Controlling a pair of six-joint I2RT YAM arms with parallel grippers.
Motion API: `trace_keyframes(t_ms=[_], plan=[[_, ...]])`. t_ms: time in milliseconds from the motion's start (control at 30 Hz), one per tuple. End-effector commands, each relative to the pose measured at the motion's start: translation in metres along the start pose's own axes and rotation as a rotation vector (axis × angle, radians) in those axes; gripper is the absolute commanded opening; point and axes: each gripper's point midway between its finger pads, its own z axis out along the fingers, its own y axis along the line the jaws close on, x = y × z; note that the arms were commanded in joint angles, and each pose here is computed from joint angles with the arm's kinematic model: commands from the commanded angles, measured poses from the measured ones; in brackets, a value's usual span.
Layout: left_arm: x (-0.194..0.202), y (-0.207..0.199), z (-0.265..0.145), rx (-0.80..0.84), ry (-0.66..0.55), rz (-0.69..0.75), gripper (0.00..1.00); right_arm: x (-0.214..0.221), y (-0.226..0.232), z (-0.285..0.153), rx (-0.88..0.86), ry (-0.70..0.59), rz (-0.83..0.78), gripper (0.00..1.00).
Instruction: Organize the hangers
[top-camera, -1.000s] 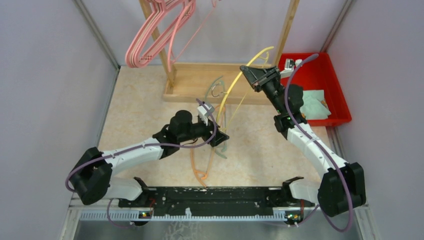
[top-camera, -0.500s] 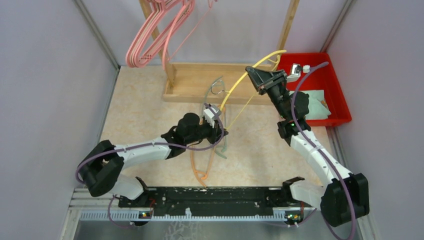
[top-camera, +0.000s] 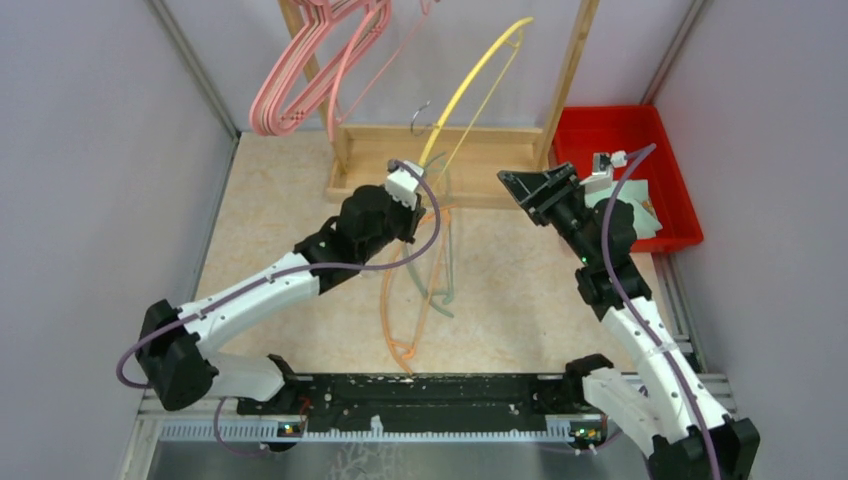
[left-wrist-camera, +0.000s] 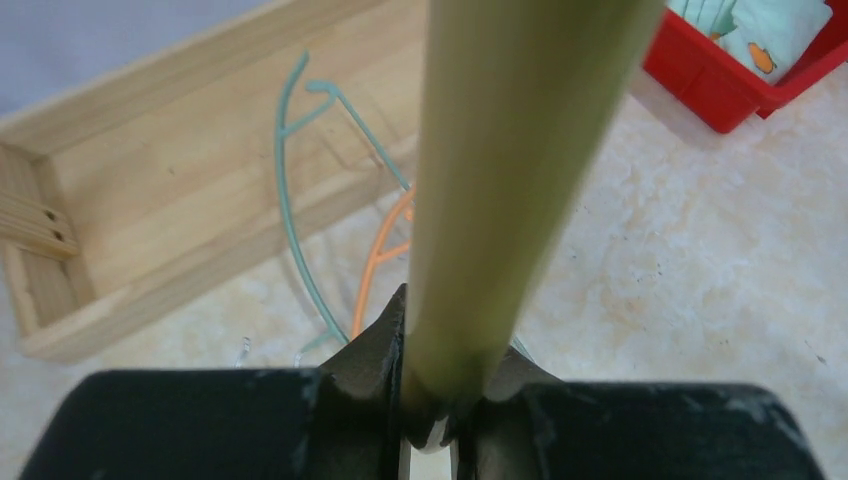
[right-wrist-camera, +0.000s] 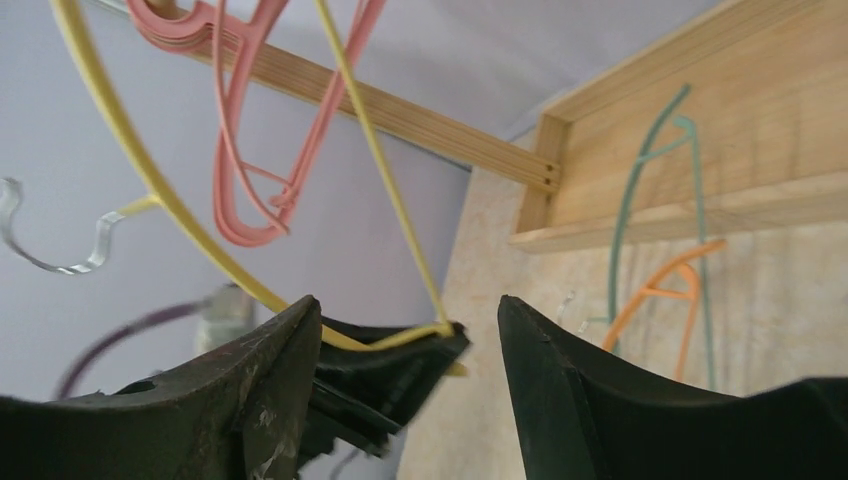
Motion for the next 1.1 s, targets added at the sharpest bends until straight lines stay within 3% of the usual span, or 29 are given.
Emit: trace_keyframes(t_ms=[0, 400, 800, 1067], plan=[[-0.048, 0.017, -0.007, -0.073, 0.013, 0.093, 0.00, -0.005, -0.027, -0.024, 0.118, -0.026, -0.115, 0.66], [-0.066, 0.031, 0.034, -0.014, 0.200, 0.090, 0.00, -0.019, -0.036, -0.042, 0.176, -0.083, -0.165, 0.68], [-0.033, 0.036, -0.016, -0.010, 0.227, 0.068, 0.00, -0.013, -0.054, -0.033, 0.196, -0.068, -0.147, 0.69], [-0.060, 0.047, -0.004, -0.034, 0.247, 0.087, 0.00, -0.012, -0.056, -0.028, 0.189, -0.067, -0.125, 0.68]])
